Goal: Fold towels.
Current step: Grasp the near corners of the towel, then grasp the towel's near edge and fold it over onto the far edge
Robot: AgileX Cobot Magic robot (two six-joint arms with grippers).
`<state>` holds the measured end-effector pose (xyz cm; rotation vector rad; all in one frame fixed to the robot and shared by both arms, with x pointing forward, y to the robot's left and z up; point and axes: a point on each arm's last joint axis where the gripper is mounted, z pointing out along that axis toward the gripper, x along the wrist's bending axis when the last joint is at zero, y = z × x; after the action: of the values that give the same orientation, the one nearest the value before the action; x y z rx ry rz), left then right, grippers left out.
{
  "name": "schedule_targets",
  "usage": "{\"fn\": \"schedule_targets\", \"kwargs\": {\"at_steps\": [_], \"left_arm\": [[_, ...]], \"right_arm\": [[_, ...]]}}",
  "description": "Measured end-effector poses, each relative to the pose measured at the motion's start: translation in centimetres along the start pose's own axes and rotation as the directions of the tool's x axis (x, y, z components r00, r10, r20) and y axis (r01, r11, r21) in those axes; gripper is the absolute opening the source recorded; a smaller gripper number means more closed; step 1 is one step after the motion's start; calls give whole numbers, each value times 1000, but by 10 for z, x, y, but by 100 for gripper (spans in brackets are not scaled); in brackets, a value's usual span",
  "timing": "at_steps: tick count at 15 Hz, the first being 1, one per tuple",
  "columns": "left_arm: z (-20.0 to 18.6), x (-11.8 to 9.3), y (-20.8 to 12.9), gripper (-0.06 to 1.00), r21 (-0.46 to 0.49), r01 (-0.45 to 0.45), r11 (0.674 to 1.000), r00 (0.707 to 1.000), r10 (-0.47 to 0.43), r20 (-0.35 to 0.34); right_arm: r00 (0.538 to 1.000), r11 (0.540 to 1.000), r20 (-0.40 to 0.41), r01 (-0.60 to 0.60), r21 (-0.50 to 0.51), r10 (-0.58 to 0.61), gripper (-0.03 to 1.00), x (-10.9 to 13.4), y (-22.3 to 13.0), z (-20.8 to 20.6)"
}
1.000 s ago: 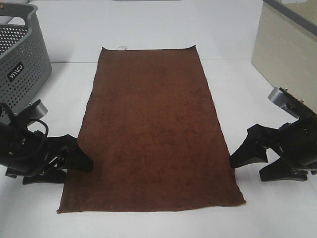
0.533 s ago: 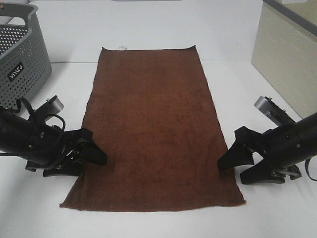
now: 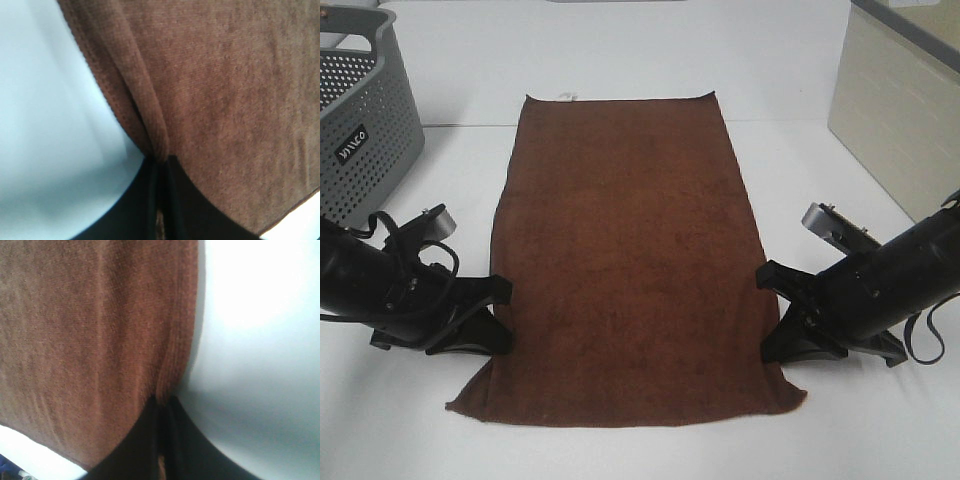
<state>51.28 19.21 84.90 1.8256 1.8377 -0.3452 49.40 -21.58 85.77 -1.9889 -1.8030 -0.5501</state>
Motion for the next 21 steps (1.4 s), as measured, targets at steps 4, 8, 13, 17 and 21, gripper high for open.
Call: {"fn": "schedule_targets", "kwargs": {"at_steps": [4, 8, 13, 17, 21], "left_arm": [[-23, -10, -5, 1, -18, -34, 999, 999, 34, -9], [-40, -7, -41, 1, 20, -20, 1000, 999, 20, -25], [-51, -1, -84, 1, 84, 10, 996, 1000, -8, -27], [-53, -11, -71, 1, 71, 31, 997, 999, -33, 27], [-60, -27, -30, 1, 13, 34, 999, 999, -35, 32]], "right_arm": [[998, 996, -7, 62, -65, -63, 0, 16, -1, -26], [998, 998, -4, 57, -32, -57, 0, 18, -38, -44], [1000, 999, 11, 29, 19, -29, 0, 6, -79, -43], [996, 996, 13, 89, -30, -89, 0, 15, -62, -51], [986, 979, 11, 168, -114, -168, 0, 39, -11, -68]]}}
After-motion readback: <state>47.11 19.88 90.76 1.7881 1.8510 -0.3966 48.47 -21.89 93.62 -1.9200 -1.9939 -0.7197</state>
